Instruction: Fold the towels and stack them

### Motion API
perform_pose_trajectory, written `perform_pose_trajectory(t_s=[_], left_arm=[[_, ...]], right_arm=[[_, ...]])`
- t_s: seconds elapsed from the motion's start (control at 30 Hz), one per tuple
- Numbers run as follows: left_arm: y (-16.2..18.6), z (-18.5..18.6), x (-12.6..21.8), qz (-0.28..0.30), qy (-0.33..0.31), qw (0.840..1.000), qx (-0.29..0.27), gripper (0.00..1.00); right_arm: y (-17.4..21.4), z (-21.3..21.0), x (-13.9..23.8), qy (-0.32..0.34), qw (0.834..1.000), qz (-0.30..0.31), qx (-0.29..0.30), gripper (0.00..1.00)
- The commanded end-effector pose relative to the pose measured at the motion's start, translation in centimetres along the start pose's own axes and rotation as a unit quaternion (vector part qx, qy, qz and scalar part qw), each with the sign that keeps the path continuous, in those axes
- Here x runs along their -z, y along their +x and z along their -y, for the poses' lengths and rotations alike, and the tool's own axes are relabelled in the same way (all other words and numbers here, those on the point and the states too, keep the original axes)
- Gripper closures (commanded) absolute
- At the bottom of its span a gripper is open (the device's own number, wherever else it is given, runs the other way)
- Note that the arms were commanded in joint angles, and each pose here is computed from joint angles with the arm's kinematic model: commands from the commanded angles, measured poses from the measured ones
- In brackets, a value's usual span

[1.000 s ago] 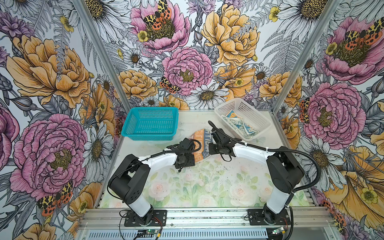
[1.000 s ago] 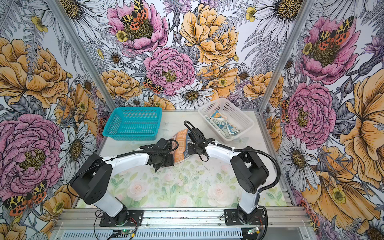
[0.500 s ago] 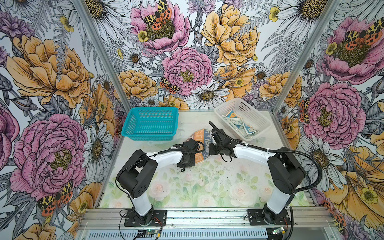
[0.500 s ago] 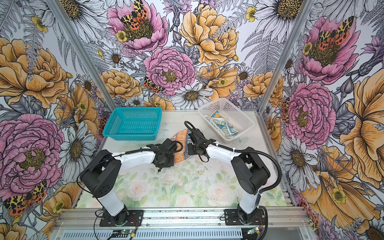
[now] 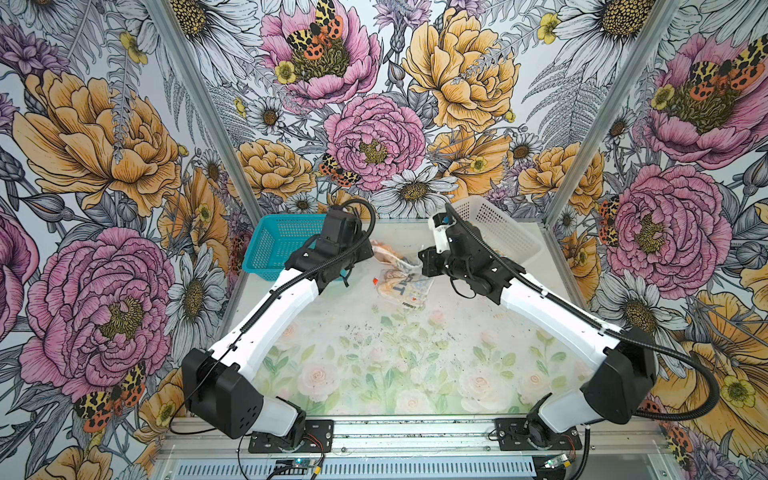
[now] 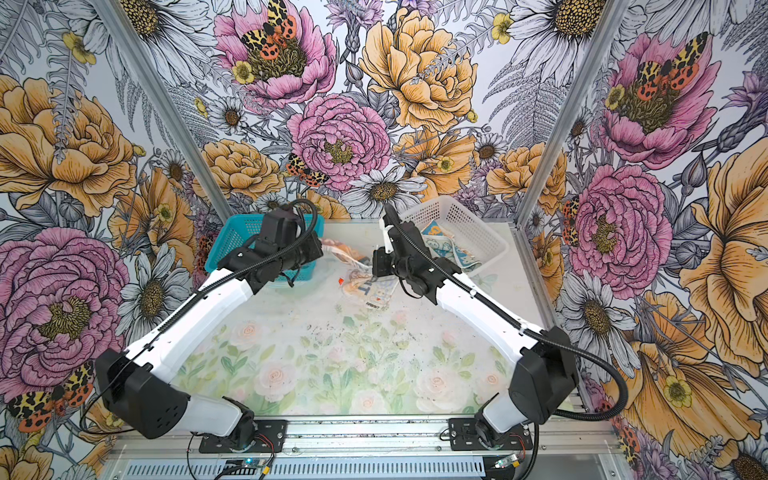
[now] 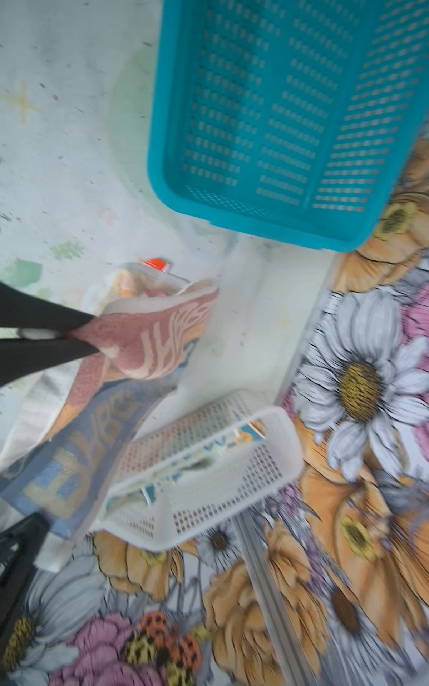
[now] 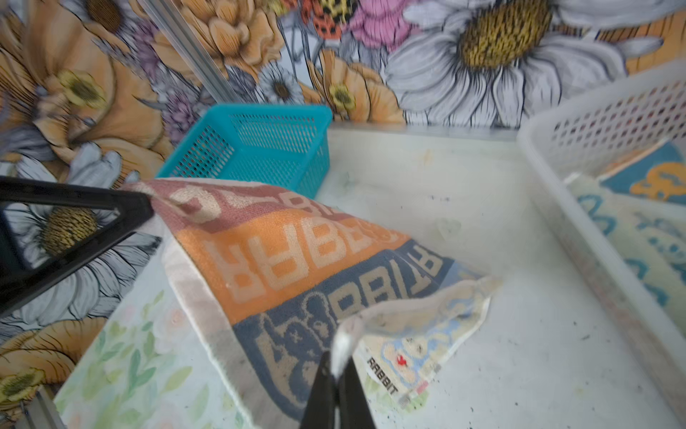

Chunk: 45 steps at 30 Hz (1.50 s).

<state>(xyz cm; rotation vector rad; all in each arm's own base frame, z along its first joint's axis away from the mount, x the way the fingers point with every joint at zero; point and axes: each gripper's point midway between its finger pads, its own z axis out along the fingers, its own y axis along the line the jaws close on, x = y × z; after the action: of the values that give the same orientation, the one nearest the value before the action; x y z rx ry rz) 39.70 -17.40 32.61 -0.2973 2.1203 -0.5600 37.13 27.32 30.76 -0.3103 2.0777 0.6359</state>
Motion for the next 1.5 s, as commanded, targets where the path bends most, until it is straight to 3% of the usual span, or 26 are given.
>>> perform_pose_trajectory(t_s=[0.0,0.17,0.37,0.47,0.57,0.63,0.73,0.9,1.07,1.27,1.47], left_arm=[[-2.7,2.5,2.2,0.027,0.036,0.999,-0.017,1.0],[-6.1,7.9,9.1,0.097,0.105,0.988,-0.05,1.0],[-6.1,13.3,17.5,0.143,0.17,0.971,-0.092,1.0],[-6.1,14.4,20.3,0.152,0.197,0.965,-0.085,1.0],[-6.8,14.1,21.2,0.156,0.197,0.965,-0.069,1.0],[-7.5,13.2,20.3,0.159,0.175,0.969,-0.067,1.0],[-7.8,10.0,15.7,0.123,0.129,0.983,-0.037,1.0],[-5.2,3.4,5.8,0.051,0.032,0.998,-0.027,1.0],[-1.3,-1.8,-3.2,-0.027,-0.018,0.999,-0.015,1.0],[1.5,-4.6,-8.2,-0.066,-0.057,0.996,-0.025,1.0],[5.9,-5.1,-8.7,-0.098,-0.072,0.992,-0.041,1.0]], right_arm=[[-5.7,-1.4,5.6,-0.004,0.996,0.075,0.037,1.0],[-10.0,-4.2,13.6,-0.046,0.985,0.152,0.072,1.0],[-11.3,-8.3,23.3,-0.122,0.962,0.211,0.123,1.0],[-11.9,-8.9,26.6,-0.132,0.955,0.232,0.127,1.0],[-12.4,-7.9,27.1,-0.102,0.96,0.234,0.117,1.0],[-12.6,-6.9,25.9,-0.078,0.965,0.223,0.113,1.0],[-12.2,-4.3,21.6,-0.027,0.978,0.183,0.094,1.0],[-8.8,1.9,9.9,0.015,0.998,0.057,0.02,1.0],[-4.8,6.3,0.5,0.03,0.999,-0.029,-0.02,1.0],[-0.5,10.4,-6.3,0.025,0.993,-0.091,-0.067,1.0],[4.6,10.7,-6.3,0.013,0.987,-0.128,-0.091,1.0]])
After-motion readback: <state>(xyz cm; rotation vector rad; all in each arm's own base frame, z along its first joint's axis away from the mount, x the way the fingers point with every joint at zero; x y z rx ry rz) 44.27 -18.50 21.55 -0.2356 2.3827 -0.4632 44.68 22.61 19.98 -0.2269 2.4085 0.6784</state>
